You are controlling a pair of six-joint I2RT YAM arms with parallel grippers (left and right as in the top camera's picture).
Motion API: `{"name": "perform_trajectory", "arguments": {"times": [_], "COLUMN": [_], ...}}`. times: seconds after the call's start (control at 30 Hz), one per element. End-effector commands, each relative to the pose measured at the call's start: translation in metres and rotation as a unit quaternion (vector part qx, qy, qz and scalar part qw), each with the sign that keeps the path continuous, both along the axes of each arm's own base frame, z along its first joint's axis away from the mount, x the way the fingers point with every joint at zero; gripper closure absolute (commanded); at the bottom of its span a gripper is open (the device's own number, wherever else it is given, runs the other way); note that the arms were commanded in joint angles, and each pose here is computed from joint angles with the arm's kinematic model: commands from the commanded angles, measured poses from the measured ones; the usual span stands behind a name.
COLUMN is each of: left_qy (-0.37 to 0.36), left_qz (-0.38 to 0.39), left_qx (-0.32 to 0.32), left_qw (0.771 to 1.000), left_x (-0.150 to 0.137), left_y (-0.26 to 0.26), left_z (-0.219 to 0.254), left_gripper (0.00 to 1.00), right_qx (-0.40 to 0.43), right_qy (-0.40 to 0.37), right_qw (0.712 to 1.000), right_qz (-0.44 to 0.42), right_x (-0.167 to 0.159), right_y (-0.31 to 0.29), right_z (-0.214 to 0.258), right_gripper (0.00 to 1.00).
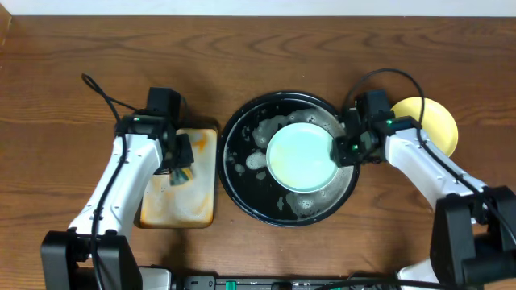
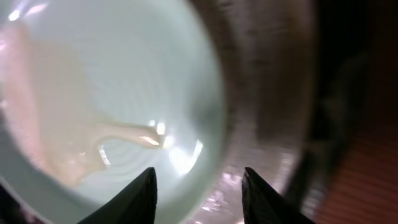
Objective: Clean dirty plates on tray and stack at the side
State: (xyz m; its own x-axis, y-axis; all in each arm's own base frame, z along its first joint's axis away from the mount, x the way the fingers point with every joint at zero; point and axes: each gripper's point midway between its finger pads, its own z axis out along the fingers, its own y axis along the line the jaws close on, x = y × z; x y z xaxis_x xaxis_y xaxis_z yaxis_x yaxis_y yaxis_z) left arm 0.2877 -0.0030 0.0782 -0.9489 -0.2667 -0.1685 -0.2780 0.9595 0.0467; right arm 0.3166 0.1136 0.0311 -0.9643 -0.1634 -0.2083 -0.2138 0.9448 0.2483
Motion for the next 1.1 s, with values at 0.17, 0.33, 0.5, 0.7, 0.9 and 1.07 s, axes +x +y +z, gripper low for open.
{"name": "perform_trajectory", "arguments": {"times": [0.17, 0.33, 0.5, 0.7, 0.9, 1.07], "left_qy": [0.000, -0.041, -0.115, -0.170, -0.174, -0.172], "left_qz": [-0.022, -0.041, -0.047, -0.052, -0.052, -0.052], "left_qx": [-0.113, -0.126, -0.120, -0.114, -0.114, -0.114], "left_qw": [0.993, 0.990, 0.985, 0.977, 0.977, 0.977], "left_x": [-0.002, -0.004, -0.007, -0.014, -0.015, -0.015], "left_y": [-0.025, -0.027, -0.024, -0.023, -0.023, -0.023], "left_z": [0.007, 0.037, 0.077, 0.105, 0.108, 0.107], "left_gripper": [0.49, 0.49, 0.46, 0.22, 0.20, 0.18], "right_qx": [0.022, 0.004, -0.032, -0.048, -0.143, -0.219], "right_qy": [0.028, -0.010, -0.069, -0.157, -0.241, -0.298], "right_qw": [0.999, 1.000, 0.997, 0.986, 0.960, 0.929], "right_qz": [0.015, 0.011, -0.002, -0.005, -0.004, 0.008], "right_x": [0.001, 0.013, 0.026, 0.037, 0.035, 0.028], "right_y": [0.007, 0.002, -0.013, -0.013, -0.014, -0.003], "right_z": [-0.026, -0.013, 0.017, 0.066, 0.108, 0.133], "right_gripper": [0.91, 0.99, 0.99, 0.99, 0.99, 0.99]}}
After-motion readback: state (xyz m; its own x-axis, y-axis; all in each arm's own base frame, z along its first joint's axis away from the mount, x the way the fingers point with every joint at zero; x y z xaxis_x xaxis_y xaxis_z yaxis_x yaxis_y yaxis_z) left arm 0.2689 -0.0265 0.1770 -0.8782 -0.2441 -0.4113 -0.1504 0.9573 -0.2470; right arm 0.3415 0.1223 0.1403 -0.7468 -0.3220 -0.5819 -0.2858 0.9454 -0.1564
